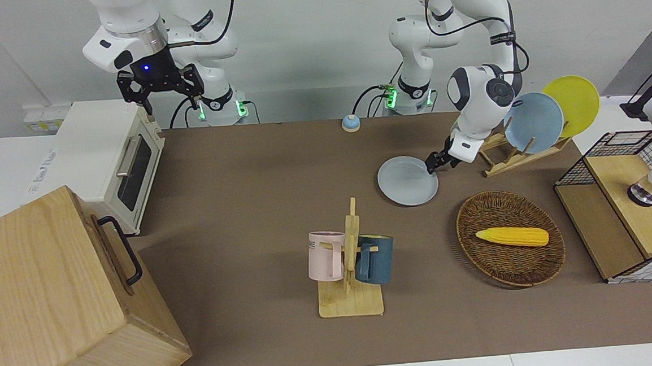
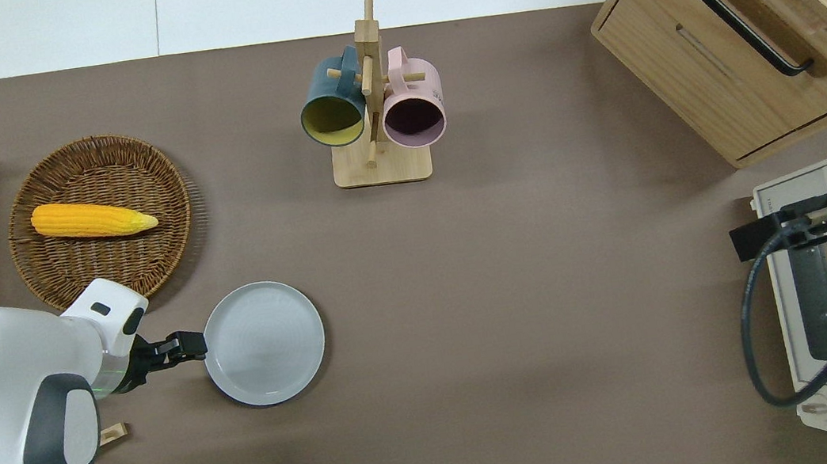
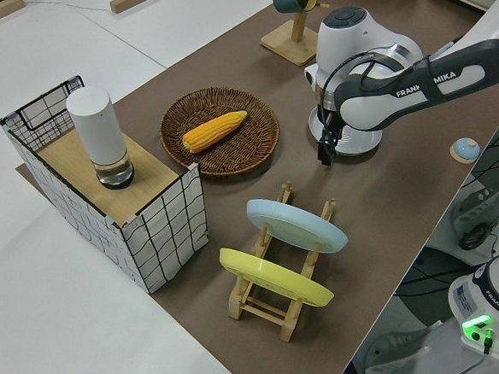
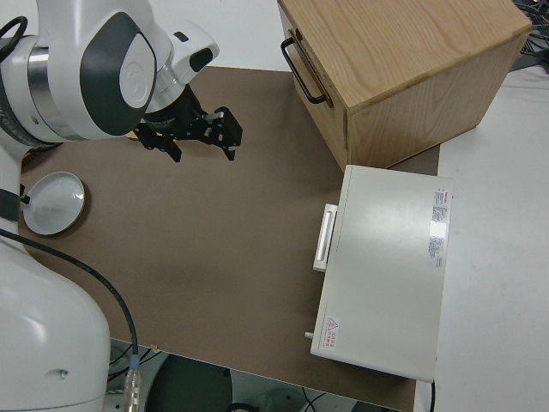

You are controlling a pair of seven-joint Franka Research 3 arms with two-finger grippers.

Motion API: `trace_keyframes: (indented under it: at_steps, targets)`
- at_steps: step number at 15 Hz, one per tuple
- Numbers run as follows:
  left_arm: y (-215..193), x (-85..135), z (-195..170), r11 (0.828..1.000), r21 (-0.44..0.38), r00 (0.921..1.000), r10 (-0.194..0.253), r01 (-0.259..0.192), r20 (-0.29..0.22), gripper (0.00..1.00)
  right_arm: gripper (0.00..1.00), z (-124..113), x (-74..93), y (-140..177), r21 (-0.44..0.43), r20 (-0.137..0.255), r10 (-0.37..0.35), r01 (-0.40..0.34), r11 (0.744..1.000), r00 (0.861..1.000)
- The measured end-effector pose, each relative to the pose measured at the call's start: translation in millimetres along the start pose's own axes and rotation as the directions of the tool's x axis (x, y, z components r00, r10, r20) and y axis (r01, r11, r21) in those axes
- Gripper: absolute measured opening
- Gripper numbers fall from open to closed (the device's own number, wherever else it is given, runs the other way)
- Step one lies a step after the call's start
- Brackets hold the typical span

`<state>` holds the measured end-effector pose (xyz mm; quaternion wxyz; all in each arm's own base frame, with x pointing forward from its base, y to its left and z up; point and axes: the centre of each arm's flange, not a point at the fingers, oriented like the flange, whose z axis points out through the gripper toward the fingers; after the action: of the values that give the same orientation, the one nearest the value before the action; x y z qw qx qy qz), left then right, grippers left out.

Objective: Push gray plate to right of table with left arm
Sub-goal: 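Move the left gripper toward the gray plate's edge nearest the robot, then push the gray plate with the left gripper away from the basket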

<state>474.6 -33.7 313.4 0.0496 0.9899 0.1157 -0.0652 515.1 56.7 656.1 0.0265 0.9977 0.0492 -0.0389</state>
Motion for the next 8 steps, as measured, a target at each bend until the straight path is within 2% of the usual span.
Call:
trace_keyframes:
  at_steps: [5, 6, 7, 8]
  targets:
    - [7, -1, 11, 1.000, 0.003, 0.9999, 0.012, -0.012, 0.003, 0.81, 1.00, 0, 0.0, 0, 0.000, 0.000, 0.000, 0.000, 1.000, 1.000]
    - [8, -1, 13, 1.000, 0.004, 0.9999, 0.014, -0.014, 0.006, 0.74, 1.00, 0, 0.0, 0, 0.000, 0.000, 0.000, 0.000, 1.000, 1.000]
    - [9, -1, 16, 1.000, 0.005, 0.9998, 0.016, -0.016, 0.008, 0.63, 1.00, 0, 0.0, 0, 0.000, 0.000, 0.000, 0.000, 1.000, 1.000]
    - [10, -1, 18, 1.000, 0.006, 0.9998, 0.017, -0.017, 0.010, 0.57, 1.00, 0, 0.0, 0, 0.000, 0.000, 0.000, 0.000, 1.000, 1.000]
